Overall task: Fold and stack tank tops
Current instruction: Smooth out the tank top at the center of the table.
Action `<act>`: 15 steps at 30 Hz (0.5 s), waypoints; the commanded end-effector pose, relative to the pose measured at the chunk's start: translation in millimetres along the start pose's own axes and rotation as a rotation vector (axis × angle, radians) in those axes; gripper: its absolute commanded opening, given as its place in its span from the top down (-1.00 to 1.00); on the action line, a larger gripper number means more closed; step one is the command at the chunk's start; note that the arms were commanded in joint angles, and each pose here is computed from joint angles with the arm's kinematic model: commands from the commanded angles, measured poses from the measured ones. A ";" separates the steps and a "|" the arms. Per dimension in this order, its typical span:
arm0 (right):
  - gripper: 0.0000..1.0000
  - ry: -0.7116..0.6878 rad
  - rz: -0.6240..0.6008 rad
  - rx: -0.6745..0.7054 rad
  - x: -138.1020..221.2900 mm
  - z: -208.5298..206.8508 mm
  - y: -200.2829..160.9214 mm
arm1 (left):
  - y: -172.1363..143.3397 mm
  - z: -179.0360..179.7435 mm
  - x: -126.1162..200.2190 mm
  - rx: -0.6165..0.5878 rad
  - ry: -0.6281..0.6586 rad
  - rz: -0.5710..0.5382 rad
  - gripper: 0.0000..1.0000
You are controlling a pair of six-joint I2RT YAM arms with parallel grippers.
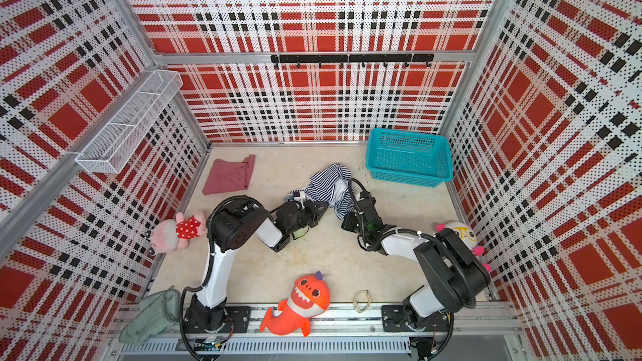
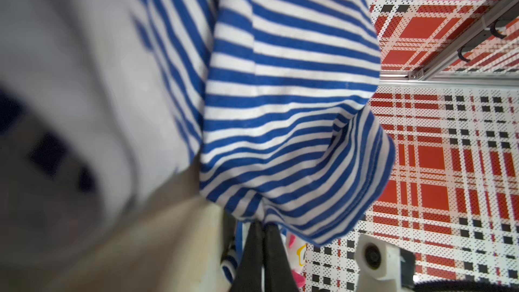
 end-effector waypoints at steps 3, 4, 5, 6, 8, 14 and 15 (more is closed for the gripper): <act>1.00 -0.125 0.040 0.286 36.6 8.8 33.9 | 39.9 -88.1 22.9 -0.279 -0.064 -0.025 1.00; 1.00 -0.154 0.051 0.327 43.3 7.4 38.9 | 49.3 -97.4 26.8 -0.321 -0.034 -0.028 1.00; 1.00 -0.185 0.059 0.373 50.4 5.5 44.5 | 58.5 -112.7 32.3 -0.368 -0.023 -0.035 1.00; 1.00 -0.219 0.058 0.402 56.8 3.4 50.4 | 66.3 -125.0 36.7 -0.403 -0.012 -0.042 1.00; 1.00 -0.302 0.045 0.458 72.9 -1.9 66.8 | 82.8 -156.4 51.4 -0.486 0.003 -0.068 1.00; 1.00 -0.411 -0.096 0.505 129.3 -0.9 117.2 | 110.7 -235.6 112.0 -0.685 0.045 -0.190 1.00; 1.00 -0.411 -0.122 0.507 136.9 0.3 123.0 | 112.2 -243.8 121.0 -0.705 0.051 -0.206 1.00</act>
Point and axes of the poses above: each gripper's point midway between its finger pads, its own x axis back along the fingers, its own z axis along the line the jaws close on, y = z × x, the point moved 6 cm from there along x, back along the fingers, and after that the axes turned 10 degrees about x, right-handed, at the moved point
